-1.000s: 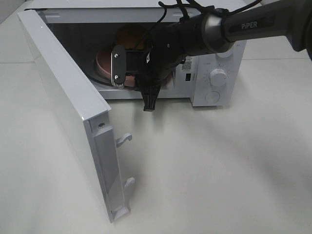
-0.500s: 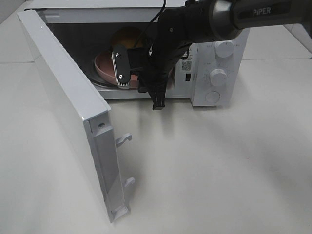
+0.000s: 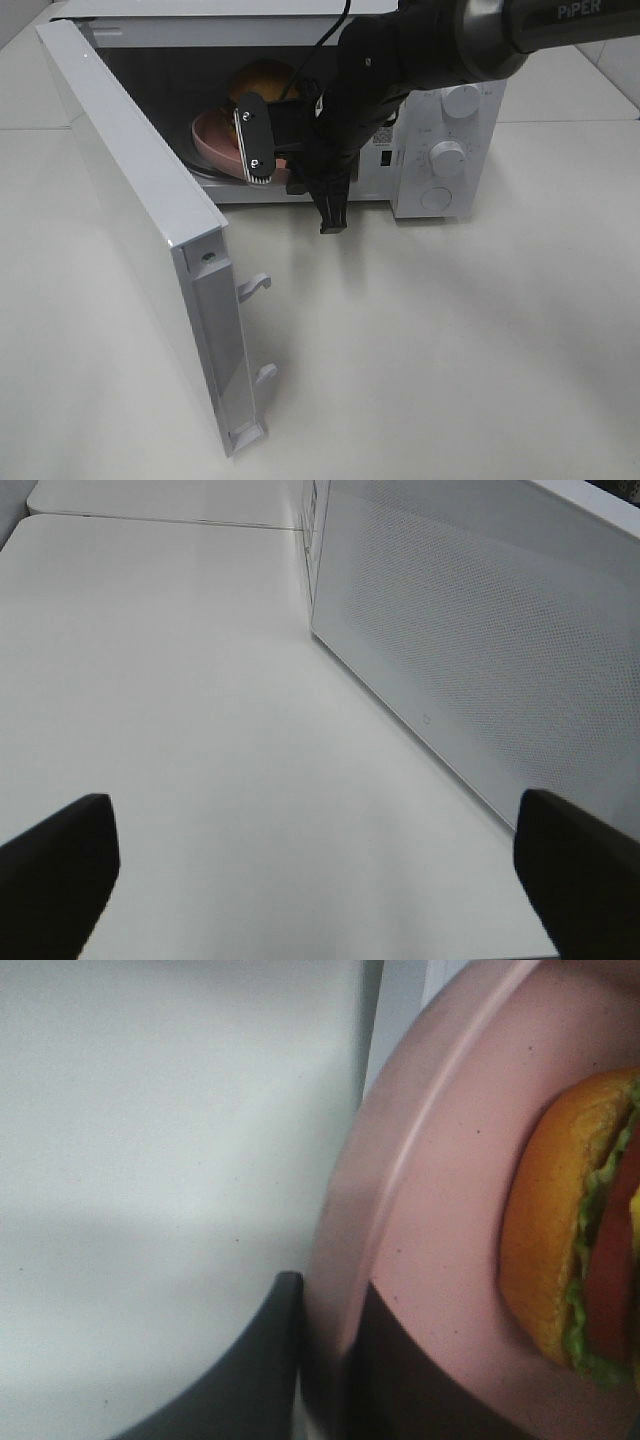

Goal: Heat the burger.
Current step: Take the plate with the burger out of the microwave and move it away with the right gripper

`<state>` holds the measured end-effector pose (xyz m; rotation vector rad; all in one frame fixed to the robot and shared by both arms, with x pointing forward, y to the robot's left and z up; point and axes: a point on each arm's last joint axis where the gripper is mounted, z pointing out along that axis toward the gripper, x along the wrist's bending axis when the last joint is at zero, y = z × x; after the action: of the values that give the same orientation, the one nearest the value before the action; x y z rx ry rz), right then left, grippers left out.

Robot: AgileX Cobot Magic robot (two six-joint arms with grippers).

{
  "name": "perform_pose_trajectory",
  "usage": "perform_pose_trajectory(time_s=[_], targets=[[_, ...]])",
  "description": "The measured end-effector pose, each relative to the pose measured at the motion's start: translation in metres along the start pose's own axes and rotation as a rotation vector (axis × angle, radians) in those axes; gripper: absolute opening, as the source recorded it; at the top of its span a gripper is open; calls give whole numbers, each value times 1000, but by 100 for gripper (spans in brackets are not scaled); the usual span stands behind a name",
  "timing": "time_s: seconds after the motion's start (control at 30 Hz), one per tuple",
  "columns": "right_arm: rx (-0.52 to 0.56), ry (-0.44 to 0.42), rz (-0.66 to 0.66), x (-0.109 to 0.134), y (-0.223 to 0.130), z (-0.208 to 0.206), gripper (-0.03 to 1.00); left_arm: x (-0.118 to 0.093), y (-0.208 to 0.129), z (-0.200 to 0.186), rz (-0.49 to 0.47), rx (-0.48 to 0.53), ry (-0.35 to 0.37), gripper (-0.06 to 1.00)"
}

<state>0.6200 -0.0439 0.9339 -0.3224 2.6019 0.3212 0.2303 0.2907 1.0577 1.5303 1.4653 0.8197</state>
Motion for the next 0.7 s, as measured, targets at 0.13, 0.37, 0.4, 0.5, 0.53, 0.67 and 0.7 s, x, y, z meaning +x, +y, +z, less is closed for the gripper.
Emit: perform_pose_trajectory(time_s=[0.13, 0.37, 0.4, 0.5, 0.53, 0.67, 0.7], targets=[[-9, -22, -4, 7, -2, -2, 12, 0, 0, 0, 0, 0, 0, 99], [-21, -106, -81, 25, -8, -13, 12, 0, 0, 0, 0, 0, 0, 99], [-21, -106, -81, 25, -8, -13, 12, 0, 0, 0, 0, 0, 0, 99], [-24, -124, -105, 33, -11, -18, 12, 0, 0, 0, 0, 0, 0, 99], [-27, -142, -129, 36, -13, -22, 12, 0, 0, 0, 0, 0, 0, 99], [-31, -165, -165, 43, -15, -27, 12, 0, 0, 0, 0, 0, 0, 99], [-38, -178, -183, 48, -16, -31, 12, 0, 0, 0, 0, 0, 0, 99]])
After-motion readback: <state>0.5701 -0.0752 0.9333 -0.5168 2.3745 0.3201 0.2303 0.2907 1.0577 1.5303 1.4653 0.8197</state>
